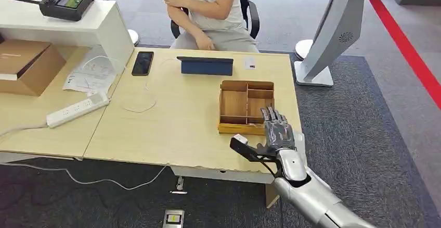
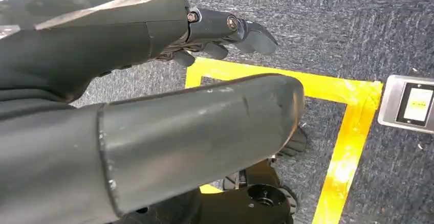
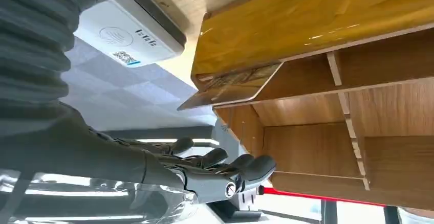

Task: Pass the card to the sensor for recognition and then transmit it.

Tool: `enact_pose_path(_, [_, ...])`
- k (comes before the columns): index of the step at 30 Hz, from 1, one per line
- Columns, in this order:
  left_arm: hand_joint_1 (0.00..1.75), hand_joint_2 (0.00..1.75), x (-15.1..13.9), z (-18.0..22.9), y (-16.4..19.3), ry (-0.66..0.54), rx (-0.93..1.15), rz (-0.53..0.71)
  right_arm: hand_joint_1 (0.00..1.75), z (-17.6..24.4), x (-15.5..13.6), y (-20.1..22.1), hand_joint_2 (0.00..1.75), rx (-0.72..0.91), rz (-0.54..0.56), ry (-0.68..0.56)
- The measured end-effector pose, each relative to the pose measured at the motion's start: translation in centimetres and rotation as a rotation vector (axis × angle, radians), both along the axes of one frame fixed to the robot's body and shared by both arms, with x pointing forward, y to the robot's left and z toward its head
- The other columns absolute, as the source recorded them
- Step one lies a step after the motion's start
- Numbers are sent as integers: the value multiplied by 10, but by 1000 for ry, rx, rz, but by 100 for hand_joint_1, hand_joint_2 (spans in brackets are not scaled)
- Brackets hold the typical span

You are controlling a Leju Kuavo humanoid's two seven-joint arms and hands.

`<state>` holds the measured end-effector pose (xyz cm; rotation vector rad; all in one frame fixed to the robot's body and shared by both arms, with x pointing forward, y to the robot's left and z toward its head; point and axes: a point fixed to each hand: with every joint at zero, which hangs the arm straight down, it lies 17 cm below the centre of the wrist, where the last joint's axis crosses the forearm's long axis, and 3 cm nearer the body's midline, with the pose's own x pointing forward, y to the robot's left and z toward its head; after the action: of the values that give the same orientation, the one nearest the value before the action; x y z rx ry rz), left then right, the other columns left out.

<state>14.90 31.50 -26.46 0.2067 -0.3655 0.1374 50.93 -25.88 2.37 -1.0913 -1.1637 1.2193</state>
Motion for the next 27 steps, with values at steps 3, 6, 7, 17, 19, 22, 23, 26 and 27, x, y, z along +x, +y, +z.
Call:
enact_pose_path(3, [0,0,0,0,0,-3,0,0,175,-1,1,-2,175,4,-6,3])
enact_pose_path(6, [0,0,1,0,0,-3,1,-2,175,-2,0,-2,175,14,-9,8])
enact_pose_path(7, [0,0,1,0,0,-4,0,-3,175,-2,0,-3,175,15,-10,9])
enact_pose_path(17, [0,175,4,1,-1,-7,-8,-5,175,1,4,-4,175,23,-9,-2])
enact_pose_path(19, [0,175,4,1,-2,-6,-8,-5,175,0,4,-4,175,22,-7,-1])
enact_pose_path(22, [0,175,4,1,-1,-4,-8,-4,175,-1,3,-2,175,25,-4,4])
enact_pose_path(23, [0,175,4,1,-1,-4,-8,-4,175,-2,3,-2,175,25,-2,5])
enact_pose_path(26, [0,175,4,1,-1,-4,-7,-3,175,-3,3,-1,175,27,0,7])
enact_pose_path(27, [0,175,4,1,-1,-4,-7,-3,175,-3,3,0,175,29,1,7])
